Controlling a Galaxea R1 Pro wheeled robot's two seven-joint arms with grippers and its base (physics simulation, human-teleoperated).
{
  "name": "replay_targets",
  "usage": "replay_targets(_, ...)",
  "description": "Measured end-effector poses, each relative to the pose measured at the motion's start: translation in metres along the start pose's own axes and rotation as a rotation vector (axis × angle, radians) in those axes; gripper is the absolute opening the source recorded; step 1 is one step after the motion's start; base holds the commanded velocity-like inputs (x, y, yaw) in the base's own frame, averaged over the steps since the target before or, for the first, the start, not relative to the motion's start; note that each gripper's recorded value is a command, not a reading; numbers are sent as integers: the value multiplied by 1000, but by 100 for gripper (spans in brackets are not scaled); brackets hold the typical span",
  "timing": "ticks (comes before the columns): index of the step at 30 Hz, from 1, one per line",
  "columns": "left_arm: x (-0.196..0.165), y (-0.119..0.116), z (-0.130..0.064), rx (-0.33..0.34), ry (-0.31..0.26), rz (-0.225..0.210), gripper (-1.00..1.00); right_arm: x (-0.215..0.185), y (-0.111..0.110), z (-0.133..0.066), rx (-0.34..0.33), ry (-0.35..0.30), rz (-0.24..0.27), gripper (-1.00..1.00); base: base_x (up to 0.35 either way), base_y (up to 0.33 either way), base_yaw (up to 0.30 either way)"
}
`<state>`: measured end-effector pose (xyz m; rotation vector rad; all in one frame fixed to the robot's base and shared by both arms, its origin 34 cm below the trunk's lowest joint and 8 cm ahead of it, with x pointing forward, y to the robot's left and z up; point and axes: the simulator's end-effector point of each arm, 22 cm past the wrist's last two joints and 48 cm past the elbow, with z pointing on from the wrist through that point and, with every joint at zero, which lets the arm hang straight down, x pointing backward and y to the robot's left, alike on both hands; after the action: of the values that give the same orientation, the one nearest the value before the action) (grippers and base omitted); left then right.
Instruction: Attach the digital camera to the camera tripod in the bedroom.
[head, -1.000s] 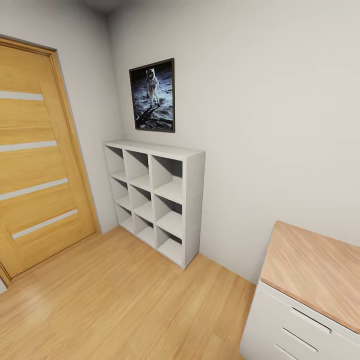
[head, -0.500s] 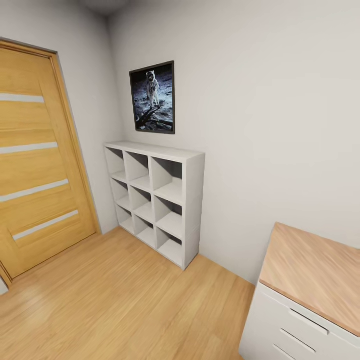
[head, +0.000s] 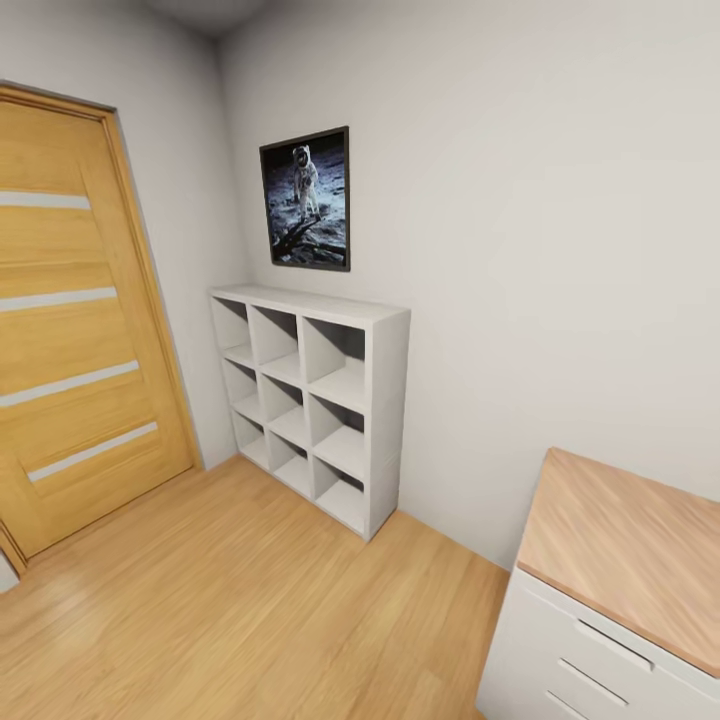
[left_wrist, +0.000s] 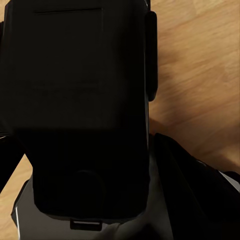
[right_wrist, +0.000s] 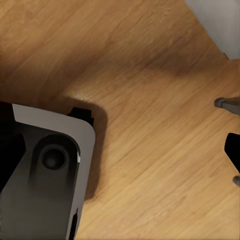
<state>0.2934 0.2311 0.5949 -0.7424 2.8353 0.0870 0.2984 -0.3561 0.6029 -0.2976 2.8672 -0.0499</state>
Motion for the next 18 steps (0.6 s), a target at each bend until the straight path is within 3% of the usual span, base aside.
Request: replay_targets(18, 1, 3, -15, 0, 0, 0, -100, 0, 1, -15, -1, -2, 0, 100, 0, 0, 0)
